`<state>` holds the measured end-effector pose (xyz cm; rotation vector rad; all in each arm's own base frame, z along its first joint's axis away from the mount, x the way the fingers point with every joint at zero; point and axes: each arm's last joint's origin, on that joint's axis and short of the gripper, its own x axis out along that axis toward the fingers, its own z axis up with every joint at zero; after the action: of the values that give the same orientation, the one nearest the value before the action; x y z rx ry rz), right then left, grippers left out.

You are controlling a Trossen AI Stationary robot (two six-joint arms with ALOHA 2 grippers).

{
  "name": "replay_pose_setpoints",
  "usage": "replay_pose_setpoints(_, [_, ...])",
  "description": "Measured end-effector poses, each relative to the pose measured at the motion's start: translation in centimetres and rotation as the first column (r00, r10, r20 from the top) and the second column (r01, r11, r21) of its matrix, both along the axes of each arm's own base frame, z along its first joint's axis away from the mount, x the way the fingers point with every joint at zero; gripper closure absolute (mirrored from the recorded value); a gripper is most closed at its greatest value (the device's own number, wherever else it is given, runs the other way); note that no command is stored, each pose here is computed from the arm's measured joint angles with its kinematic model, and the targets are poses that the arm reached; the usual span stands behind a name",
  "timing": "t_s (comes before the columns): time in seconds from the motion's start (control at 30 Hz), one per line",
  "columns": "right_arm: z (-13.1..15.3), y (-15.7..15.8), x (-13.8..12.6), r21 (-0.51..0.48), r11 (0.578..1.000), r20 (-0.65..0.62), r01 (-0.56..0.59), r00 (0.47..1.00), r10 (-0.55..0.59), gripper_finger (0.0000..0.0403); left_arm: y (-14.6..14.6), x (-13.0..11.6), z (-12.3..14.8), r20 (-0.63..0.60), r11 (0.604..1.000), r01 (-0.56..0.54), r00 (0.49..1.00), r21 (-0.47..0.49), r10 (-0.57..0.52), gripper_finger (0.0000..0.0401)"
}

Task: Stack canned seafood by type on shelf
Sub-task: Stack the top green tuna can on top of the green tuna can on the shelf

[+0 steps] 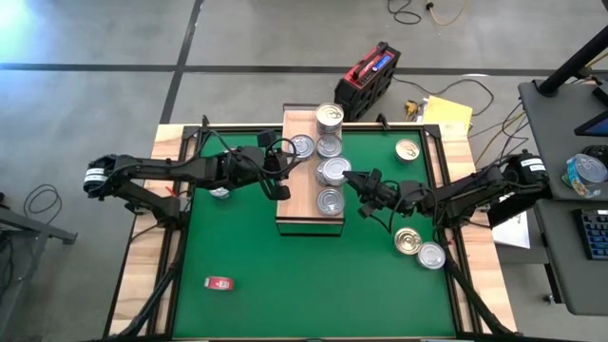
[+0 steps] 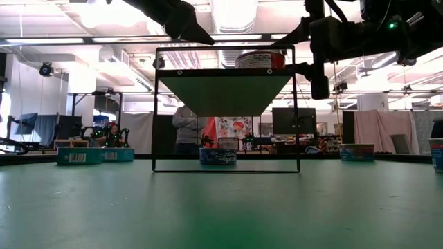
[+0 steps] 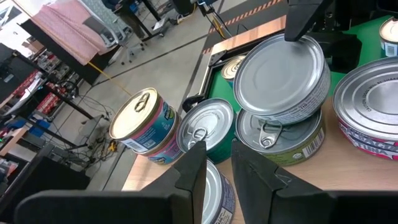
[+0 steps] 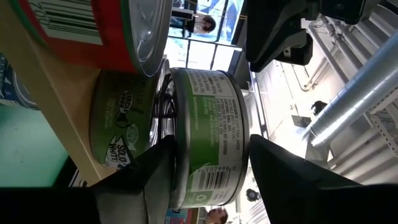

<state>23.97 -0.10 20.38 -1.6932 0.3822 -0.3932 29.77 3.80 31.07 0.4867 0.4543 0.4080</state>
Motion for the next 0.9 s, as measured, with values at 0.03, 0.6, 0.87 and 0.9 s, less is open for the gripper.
replay_pose_setpoints(0.03, [0.0,0.0,0.0,0.000,1.000,0.000,0.000,1.000,0.000,0.0206,0.0,0.0,0.0,0.000,1.000,0.000,1.000,0.000,0.000,0.0340])
replay_pose_setpoints(0.6, [0.7,0.0,0.4,0.002,1.000,0.026,0.003,1.000,-0.003,0.0170,0.0,0.0,0.0,0.000,1.000,0.000,1.000,0.000,0.000,0.0340])
replay_pose_setpoints(0.87, [1.2,0.0,1.0,0.005,1.000,-0.017,0.012,1.000,-0.012,0.0132,0.0,0.0,0.0,0.000,1.000,-0.001,1.000,0.000,0.001,0.0340])
replay_pose_setpoints(0.9, [1.0,0.0,1.1,0.003,1.000,-0.042,0.014,0.999,-0.013,0.0128,0.0,0.0,0.0,0.000,1.000,-0.001,1.000,0.000,0.001,0.0340])
